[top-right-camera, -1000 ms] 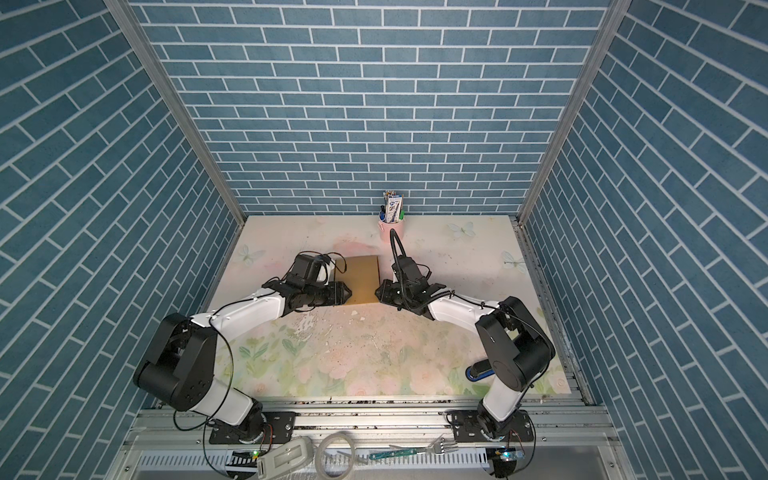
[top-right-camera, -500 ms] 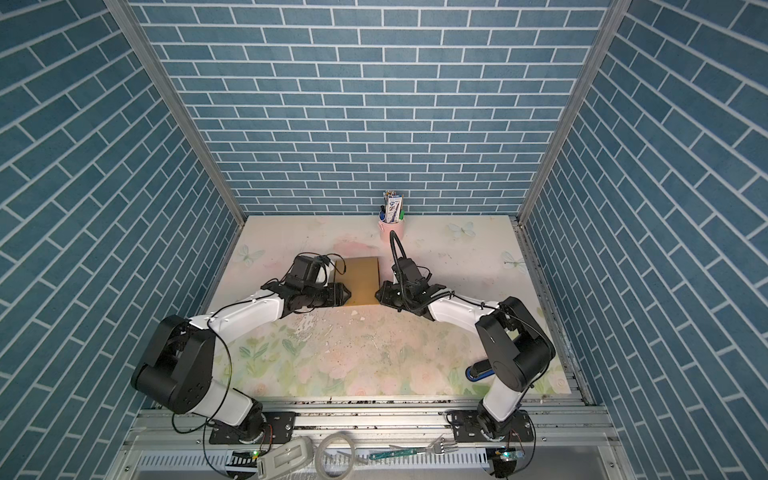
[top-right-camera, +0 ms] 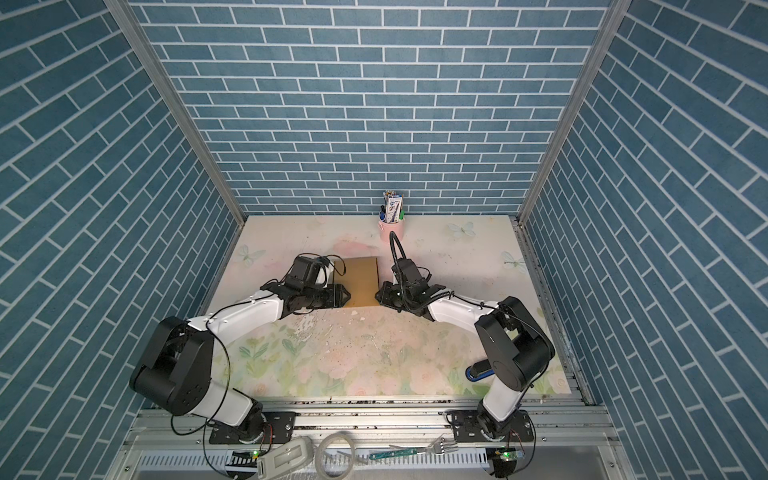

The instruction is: Fold the paper box

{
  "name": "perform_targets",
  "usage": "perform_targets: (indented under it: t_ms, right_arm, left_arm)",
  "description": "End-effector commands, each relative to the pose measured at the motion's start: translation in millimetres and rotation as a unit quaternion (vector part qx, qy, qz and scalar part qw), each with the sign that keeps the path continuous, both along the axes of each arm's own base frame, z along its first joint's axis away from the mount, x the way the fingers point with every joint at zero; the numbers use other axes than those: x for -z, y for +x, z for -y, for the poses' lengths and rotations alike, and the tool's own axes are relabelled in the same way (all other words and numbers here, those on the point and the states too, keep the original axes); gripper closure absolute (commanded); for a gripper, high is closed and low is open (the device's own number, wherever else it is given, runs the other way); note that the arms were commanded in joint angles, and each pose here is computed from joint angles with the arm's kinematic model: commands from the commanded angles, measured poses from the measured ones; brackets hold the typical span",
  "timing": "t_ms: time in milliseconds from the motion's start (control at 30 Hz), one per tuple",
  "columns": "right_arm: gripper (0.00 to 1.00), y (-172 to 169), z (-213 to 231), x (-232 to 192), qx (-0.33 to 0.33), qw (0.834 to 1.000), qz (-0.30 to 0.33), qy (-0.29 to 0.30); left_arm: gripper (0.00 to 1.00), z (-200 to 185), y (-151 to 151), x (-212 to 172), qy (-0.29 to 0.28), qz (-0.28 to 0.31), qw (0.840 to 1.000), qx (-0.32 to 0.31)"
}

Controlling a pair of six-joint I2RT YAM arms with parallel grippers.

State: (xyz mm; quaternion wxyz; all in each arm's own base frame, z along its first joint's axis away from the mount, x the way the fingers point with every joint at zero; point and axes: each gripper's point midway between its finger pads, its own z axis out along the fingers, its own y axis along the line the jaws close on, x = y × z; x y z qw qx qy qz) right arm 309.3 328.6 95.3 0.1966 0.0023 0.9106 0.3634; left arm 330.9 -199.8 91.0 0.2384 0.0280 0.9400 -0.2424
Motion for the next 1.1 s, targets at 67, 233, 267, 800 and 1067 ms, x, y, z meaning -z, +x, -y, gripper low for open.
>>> perform_targets:
  t_ms: [67,233,267,800,1067]
  right_arm:
    - [0.76,-3.5,-2.3,-0.8,0.0,1.0,-0.008,0.005]
    - [0.77,-2.9,-1.0,-0.2,0.003,1.0,-0.008,0.003]
    - [0.77,-3.1,-0.7,0.2,0.003,1.0,-0.008,0.002]
    - [0.77,-4.6,0.9,3.1,0.003,1.0,-0.009,0.0]
    - [0.78,-4.5,0.3,2.5,0.001,1.0,-0.01,0.0]
  left_arm:
    - [0.32,3.9,-11.3,-14.6,0.013,-0.006,1.0,0.008]
    - [0.32,1.2,-18.2,-13.8,0.021,-0.015,1.0,0.002]
    - [0.32,-1.0,-19.7,-12.6,0.027,-0.018,0.999,0.0]
    - [0.31,-21.7,-29.9,-10.7,0.07,-0.027,0.997,-0.019]
    - [0.34,-32.3,-24.6,8.9,0.06,-0.039,0.996,-0.046]
